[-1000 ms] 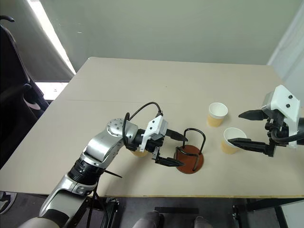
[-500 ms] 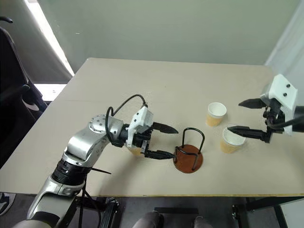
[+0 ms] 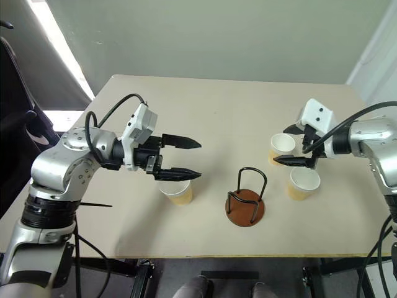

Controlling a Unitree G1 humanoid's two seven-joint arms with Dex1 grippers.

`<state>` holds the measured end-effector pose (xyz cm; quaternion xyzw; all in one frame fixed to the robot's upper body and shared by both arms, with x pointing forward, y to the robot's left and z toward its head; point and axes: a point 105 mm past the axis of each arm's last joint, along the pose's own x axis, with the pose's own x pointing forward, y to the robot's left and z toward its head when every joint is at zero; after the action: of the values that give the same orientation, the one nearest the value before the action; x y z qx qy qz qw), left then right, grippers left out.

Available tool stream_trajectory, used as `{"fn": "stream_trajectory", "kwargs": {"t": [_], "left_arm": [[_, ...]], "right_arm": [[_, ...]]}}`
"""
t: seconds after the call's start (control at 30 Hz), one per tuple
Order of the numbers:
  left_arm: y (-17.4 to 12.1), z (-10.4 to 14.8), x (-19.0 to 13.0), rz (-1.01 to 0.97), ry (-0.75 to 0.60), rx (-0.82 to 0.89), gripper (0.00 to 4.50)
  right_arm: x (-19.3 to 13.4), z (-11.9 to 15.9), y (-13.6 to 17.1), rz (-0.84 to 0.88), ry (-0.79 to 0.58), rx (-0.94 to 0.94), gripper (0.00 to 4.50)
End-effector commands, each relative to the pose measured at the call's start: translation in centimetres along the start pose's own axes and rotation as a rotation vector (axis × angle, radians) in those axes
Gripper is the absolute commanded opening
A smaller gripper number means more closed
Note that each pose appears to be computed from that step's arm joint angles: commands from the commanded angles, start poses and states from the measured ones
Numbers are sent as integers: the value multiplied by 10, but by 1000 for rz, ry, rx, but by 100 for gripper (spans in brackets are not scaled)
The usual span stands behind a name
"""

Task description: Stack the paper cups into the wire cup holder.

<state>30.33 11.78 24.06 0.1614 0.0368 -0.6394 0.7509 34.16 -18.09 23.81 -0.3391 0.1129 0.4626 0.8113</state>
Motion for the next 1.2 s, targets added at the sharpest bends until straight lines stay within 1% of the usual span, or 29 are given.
{"fn": "stream_trajectory", "kwargs": {"t": [0.03, 0.17, 0.33, 0.63, 0.8, 0.9, 1.13, 1.2], "left_arm": [[3, 9, -11, 35, -1, 55, 447], [6, 8, -13, 63, -4, 56, 447], [6, 6, -12, 64, -4, 58, 447], [7, 4, -13, 70, 4, 64, 447], [7, 4, -13, 71, 7, 66, 447], [8, 3, -13, 74, 9, 68, 450], [7, 0, -13, 72, 15, 72, 450], [7, 0, -13, 70, 16, 72, 450]], "right_arm": [[0, 2, -10, -13, 26, -66, 450], [10, -6, -22, -18, 75, -90, 450], [21, -15, -30, -7, 114, -101, 450], [34, -38, -38, 5, 217, -143, 450], [41, -41, -40, 12, 233, -159, 450], [46, -41, -41, 18, 241, -177, 389], [49, -37, -39, 47, 232, -187, 131], [47, -35, -37, 60, 222, -185, 48]]}}
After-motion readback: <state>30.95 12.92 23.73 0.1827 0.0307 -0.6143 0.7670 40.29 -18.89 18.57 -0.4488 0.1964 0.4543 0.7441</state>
